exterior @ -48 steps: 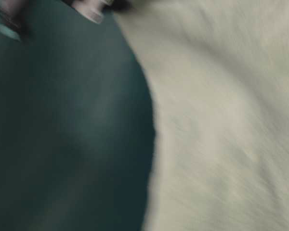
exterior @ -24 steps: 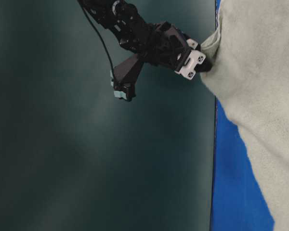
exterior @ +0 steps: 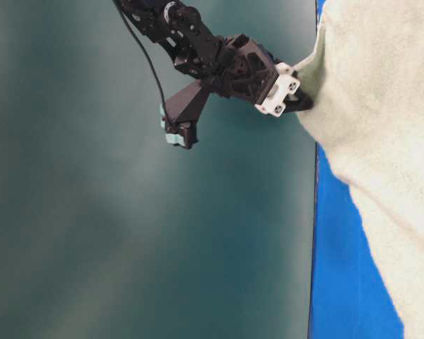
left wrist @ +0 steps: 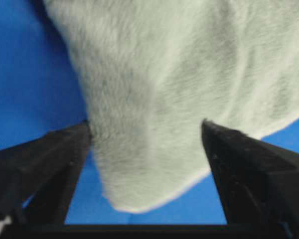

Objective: Fold a bath towel.

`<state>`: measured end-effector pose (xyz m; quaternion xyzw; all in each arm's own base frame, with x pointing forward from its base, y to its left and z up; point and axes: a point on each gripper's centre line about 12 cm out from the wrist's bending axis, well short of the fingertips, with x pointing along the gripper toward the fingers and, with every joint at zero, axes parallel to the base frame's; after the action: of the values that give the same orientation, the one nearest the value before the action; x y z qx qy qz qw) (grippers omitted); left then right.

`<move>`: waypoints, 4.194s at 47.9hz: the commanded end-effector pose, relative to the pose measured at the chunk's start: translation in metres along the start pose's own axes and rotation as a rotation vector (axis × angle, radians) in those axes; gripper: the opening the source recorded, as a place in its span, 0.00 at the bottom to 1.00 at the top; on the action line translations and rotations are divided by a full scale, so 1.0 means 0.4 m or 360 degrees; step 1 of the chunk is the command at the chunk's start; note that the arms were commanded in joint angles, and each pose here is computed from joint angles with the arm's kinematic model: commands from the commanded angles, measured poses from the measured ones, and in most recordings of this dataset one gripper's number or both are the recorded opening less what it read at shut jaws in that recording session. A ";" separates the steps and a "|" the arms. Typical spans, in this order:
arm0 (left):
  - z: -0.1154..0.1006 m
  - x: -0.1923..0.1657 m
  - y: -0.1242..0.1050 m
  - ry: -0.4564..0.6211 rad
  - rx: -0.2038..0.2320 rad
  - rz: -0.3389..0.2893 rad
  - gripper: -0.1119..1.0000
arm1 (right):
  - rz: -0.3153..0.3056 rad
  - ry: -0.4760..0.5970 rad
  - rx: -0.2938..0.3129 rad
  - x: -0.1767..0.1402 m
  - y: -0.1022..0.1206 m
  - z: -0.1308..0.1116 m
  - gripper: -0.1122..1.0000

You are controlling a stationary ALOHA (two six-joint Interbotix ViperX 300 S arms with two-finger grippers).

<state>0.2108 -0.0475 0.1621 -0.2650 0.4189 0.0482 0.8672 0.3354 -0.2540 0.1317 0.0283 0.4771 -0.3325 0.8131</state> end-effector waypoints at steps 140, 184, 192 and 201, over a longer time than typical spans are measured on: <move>0.098 -0.142 -0.044 -0.0278 0.0323 -0.0102 0.84 | 0.0630 0.0147 0.0195 -0.356 0.743 -0.072 0.25; 0.022 -0.156 -0.182 -0.0406 0.1548 -0.0423 0.83 | 0.0452 -0.0019 0.0192 -0.546 0.567 -0.034 0.70; -0.011 -0.159 -0.241 -0.0496 0.1981 -0.0547 0.82 | 0.0401 0.0016 0.0228 -0.537 0.486 -0.083 0.70; -0.016 -0.119 -0.270 -0.0415 0.1988 -0.0552 0.81 | 0.0400 0.0011 0.0332 -0.531 0.424 -0.116 0.70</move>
<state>0.2004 -0.1297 0.2363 0.2373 0.2109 -0.3118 0.8955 0.3330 0.0077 0.2186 0.1602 0.4544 -0.2763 0.8316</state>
